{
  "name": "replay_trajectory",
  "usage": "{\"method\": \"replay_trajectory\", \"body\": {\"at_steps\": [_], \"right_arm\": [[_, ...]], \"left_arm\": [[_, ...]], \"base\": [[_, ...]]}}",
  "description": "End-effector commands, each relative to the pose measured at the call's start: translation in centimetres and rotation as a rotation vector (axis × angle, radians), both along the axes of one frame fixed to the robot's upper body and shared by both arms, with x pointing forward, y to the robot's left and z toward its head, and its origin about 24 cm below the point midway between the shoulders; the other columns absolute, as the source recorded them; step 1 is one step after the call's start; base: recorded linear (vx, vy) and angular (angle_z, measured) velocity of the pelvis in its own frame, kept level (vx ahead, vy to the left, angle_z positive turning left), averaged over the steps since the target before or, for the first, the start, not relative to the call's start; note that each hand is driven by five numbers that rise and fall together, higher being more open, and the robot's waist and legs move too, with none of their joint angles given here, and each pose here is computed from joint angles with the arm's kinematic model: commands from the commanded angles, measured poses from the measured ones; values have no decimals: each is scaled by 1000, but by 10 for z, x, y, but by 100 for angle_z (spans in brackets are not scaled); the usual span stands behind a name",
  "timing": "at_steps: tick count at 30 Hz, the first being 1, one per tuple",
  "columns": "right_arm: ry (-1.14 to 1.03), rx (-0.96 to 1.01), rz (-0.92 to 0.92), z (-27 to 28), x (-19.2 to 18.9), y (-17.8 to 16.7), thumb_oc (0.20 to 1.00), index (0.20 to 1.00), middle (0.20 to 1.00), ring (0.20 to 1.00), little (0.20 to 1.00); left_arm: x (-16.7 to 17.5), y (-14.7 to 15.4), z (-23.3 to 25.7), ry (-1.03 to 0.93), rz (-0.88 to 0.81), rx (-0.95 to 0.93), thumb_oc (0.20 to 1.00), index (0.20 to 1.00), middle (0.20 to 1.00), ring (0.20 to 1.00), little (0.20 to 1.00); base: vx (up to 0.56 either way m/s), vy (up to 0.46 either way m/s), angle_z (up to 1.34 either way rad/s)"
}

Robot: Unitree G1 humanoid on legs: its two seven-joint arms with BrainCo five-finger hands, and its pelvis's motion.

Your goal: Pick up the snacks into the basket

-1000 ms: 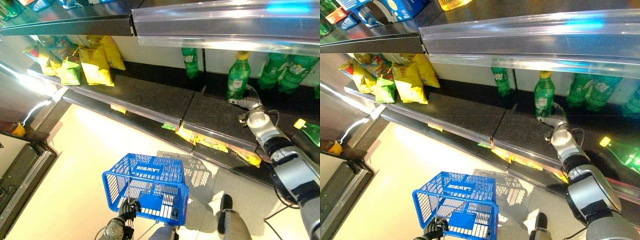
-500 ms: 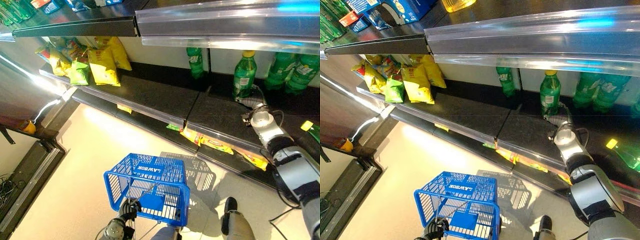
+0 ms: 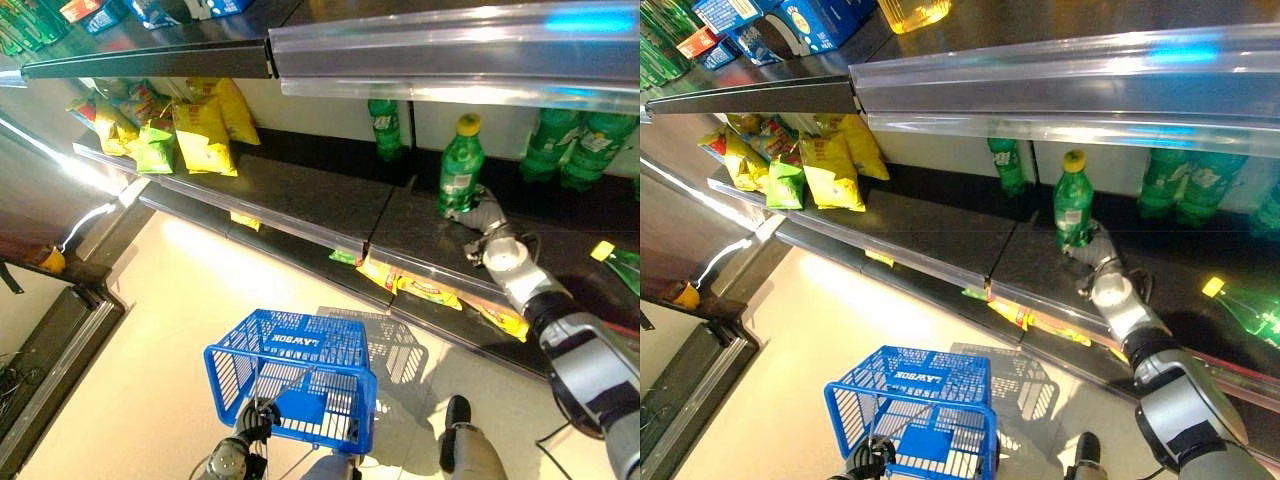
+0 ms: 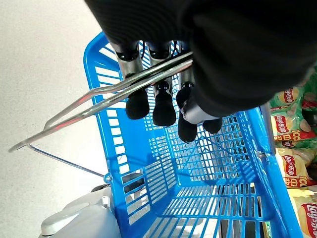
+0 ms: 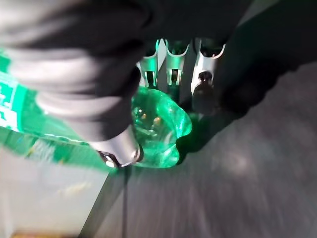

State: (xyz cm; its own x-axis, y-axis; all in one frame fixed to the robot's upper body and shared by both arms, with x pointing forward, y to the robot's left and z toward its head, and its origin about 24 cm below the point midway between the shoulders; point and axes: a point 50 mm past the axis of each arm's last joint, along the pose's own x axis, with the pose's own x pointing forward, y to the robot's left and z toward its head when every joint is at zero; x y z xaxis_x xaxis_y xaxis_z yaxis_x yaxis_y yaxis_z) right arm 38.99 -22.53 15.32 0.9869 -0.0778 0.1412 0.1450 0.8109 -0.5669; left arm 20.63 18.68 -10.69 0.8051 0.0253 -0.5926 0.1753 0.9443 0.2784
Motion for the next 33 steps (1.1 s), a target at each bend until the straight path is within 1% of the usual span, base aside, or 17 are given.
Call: {"method": "replay_trajectory", "body": {"at_steps": [1,3,7,8,17,24,33], "right_arm": [[-122,112,263,23,-2,56,200,200,200,200,200],[-103,225,345,11,-12,67,200,200,200,200,200],[-96,247,391,7,-17,74,200,200,200,200,200],[-77,319,425,0,-22,79,200,200,200,200,200],[-12,460,559,-22,-46,99,200,200,200,200,200],[-25,448,649,-18,-61,104,200,200,200,200,200],[-45,424,698,-15,-72,104,200,200,200,200,200]], "left_arm": [[-17,61,-1,64,123,158,200,200,200,200,200],[-20,69,-2,81,159,169,200,200,200,200,200],[-22,73,-2,93,171,183,200,200,200,200,200],[-24,76,-3,104,188,187,200,200,200,200,200],[-32,86,-5,137,223,214,200,200,200,200,200],[-42,90,-9,167,242,231,200,200,200,200,200],[-46,91,-10,169,254,234,200,200,200,200,200]], "base": [[-14,-9,-15],[-9,-17,-14],[-7,-6,-12],[-3,1,-9],[7,3,-5],[1,2,-2],[1,0,0]]}}
